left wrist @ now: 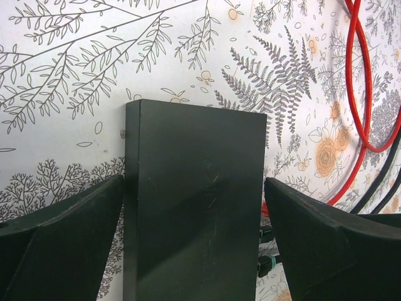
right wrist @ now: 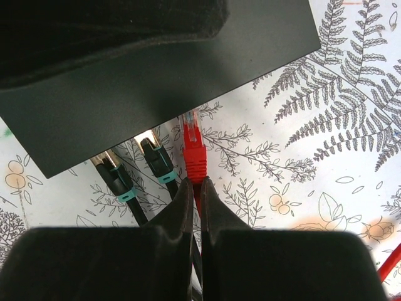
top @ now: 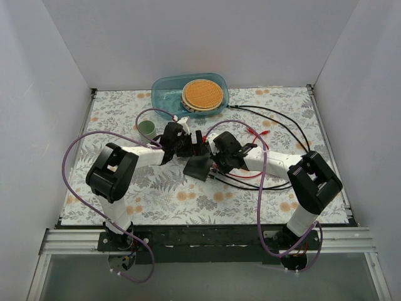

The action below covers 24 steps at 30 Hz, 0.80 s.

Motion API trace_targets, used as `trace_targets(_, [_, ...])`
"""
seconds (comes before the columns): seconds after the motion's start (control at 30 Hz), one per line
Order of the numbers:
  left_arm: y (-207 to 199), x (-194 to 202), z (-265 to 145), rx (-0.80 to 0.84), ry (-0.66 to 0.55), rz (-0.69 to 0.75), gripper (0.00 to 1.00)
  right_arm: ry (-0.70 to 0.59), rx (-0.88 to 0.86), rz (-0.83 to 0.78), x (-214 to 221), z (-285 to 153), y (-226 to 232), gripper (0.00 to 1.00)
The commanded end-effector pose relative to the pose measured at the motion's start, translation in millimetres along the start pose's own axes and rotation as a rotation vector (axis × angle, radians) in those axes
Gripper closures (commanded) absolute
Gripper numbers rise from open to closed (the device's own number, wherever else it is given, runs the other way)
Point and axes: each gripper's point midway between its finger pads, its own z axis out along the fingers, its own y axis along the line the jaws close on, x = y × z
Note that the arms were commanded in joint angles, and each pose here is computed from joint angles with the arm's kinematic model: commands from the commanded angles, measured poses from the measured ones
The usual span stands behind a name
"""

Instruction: Insert the plug into the switch port

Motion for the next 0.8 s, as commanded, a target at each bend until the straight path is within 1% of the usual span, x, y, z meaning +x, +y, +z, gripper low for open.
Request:
trace_targets(0.0, [4,20,-11,-0.005,0.073,0.001,0.07,-0.151,-0.017,0.0,-32,-2,6,0.99])
trace_targets(0.27, [-2,24,-13,0.039,0.084,0.02,0.1,-0.205,-0.02,-0.012,-38,4,6,0.99])
trace_targets(0.37, [-5,23,-14,0.054,0.085,0.03,0.11,-0.255,-0.029,-0.03,-51,0,7,0.99])
trace_targets(0.77, [-10,17,-11,0.077,0.088,0.058,0.11,-0.294,-0.099,-0.109,-57,-8,20,0.99])
